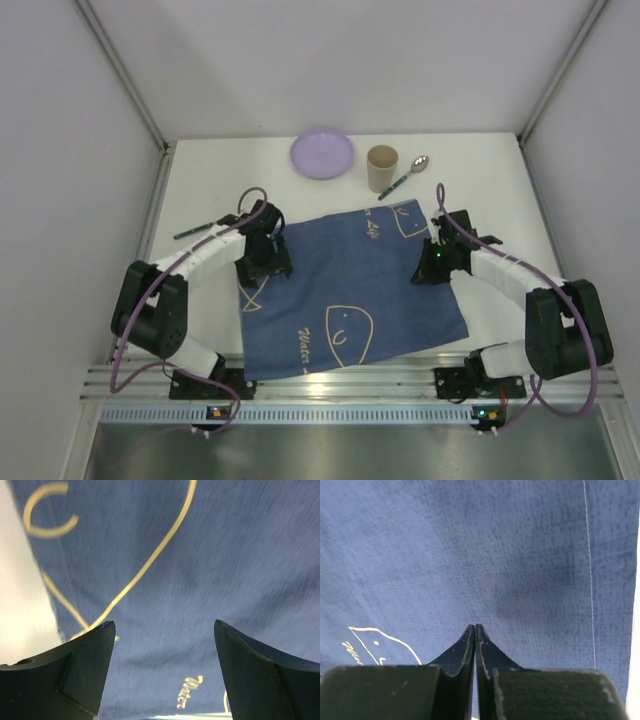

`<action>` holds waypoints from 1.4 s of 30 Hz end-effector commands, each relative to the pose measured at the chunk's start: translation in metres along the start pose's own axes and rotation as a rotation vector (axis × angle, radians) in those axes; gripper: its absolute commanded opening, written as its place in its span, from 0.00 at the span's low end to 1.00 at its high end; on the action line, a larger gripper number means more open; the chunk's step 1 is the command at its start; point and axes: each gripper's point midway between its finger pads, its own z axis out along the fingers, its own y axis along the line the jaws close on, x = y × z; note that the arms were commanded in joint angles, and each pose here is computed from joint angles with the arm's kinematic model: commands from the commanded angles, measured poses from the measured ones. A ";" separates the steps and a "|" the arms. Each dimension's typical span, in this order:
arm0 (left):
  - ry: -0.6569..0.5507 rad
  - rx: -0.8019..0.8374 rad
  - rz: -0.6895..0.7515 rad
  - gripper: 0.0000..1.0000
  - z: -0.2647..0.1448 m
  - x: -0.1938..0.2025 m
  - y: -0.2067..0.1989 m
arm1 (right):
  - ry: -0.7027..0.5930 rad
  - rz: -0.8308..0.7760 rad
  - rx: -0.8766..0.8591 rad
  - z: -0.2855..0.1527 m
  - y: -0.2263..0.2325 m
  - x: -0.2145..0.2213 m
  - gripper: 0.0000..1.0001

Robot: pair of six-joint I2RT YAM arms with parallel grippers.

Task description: Set the dinner table for one person

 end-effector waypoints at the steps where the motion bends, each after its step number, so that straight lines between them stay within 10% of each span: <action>1: -0.073 0.014 0.053 0.85 0.011 -0.038 -0.020 | -0.074 -0.024 -0.066 -0.001 0.016 -0.019 0.00; 21: 0.010 -0.050 0.162 0.87 0.084 -0.080 -0.038 | 0.094 0.192 0.185 -0.005 -0.044 0.065 0.00; 30: -0.268 -0.036 0.254 0.98 -0.019 -0.144 -0.038 | 0.013 0.091 0.145 -0.026 -0.018 0.018 0.00; 36: -0.378 -0.207 0.263 0.98 -0.030 -0.193 0.058 | -0.039 0.015 0.098 -0.058 0.013 -0.018 0.50; 42: -0.503 -0.249 0.170 0.97 -0.018 -0.228 0.102 | -0.051 -0.046 0.117 -0.097 0.019 -0.020 0.65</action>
